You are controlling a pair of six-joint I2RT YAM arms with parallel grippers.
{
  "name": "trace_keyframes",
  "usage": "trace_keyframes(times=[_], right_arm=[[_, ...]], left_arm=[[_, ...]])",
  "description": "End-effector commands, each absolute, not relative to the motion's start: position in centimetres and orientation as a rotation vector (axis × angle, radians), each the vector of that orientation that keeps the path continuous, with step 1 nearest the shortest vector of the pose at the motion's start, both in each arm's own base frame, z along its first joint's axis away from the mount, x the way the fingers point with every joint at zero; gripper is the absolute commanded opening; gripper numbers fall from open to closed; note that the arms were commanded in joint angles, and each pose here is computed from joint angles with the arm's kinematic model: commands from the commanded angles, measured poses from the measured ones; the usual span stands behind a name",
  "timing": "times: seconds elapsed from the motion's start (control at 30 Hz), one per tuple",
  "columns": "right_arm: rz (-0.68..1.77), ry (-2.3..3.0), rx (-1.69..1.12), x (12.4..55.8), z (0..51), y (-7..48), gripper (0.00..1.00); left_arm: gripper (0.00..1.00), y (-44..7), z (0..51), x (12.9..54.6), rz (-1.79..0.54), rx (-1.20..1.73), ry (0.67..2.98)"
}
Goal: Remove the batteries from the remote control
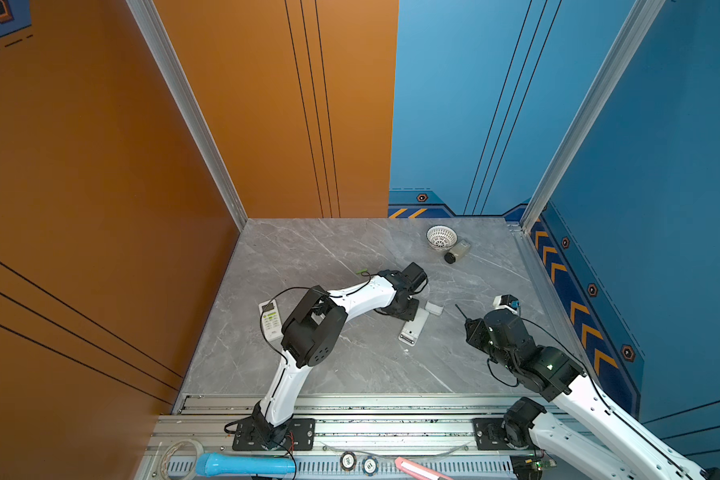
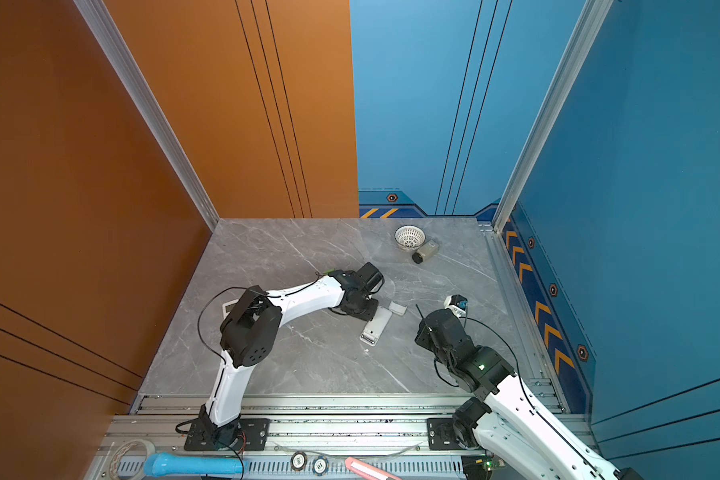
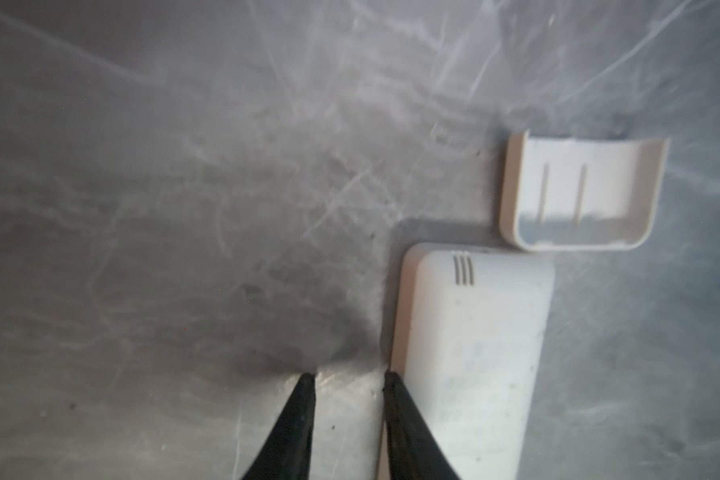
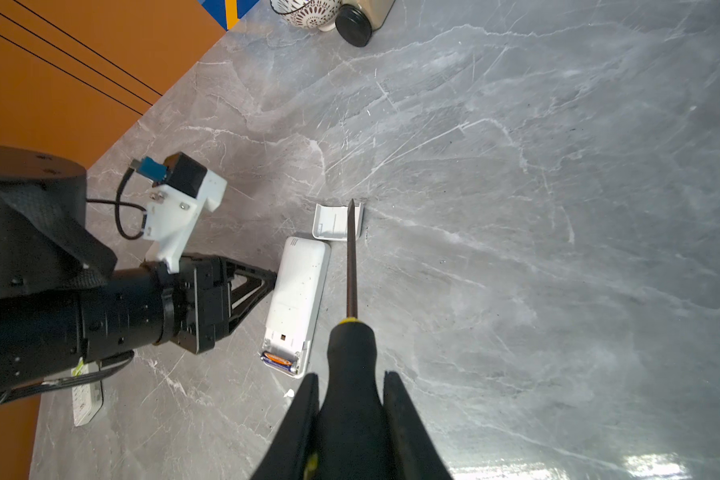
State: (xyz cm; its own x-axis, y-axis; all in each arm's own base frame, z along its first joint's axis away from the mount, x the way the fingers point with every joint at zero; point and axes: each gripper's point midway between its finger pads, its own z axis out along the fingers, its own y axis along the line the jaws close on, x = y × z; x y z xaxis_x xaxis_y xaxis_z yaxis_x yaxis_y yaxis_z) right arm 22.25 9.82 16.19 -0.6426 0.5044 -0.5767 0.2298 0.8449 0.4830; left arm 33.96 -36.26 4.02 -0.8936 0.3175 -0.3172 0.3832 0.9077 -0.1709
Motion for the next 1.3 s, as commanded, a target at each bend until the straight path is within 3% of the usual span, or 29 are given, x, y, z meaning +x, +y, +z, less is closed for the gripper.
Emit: trace_keyframes(times=[0.0,0.17,0.27,0.4,0.83,1.03,1.1,1.27], right_arm=[[0.498,2.273,0.537,21.8,16.1,9.7,0.0],[0.544,2.3,0.516,21.4,15.4,10.5,0.0],[0.573,2.336,0.474,21.0,14.6,11.5,0.0],[0.552,2.373,0.438,20.2,13.3,11.9,0.0],[0.599,2.35,0.412,18.5,12.8,12.8,0.0],[0.628,2.34,0.374,18.5,12.7,14.1,0.0],[0.641,2.343,0.341,18.5,12.5,14.8,0.0],[0.681,2.329,0.152,18.3,12.7,17.6,0.0]], left_arm=[[0.36,-35.8,5.3,32.6,-0.399,0.447,2.822],[0.62,-32.2,8.0,31.5,-0.382,0.373,2.82],[0.8,-33.5,9.5,30.9,-0.469,0.445,2.8],[0.93,-35.6,9.0,30.0,-0.469,0.627,2.824],[0.95,-38.7,3.9,29.6,-0.281,0.848,2.867],[0.91,-38.6,2.5,29.3,-0.241,0.863,2.887],[0.84,-38.5,1.9,29.1,-0.234,0.867,2.899],[0.55,-38.7,0.7,28.6,-0.26,0.882,2.935]])
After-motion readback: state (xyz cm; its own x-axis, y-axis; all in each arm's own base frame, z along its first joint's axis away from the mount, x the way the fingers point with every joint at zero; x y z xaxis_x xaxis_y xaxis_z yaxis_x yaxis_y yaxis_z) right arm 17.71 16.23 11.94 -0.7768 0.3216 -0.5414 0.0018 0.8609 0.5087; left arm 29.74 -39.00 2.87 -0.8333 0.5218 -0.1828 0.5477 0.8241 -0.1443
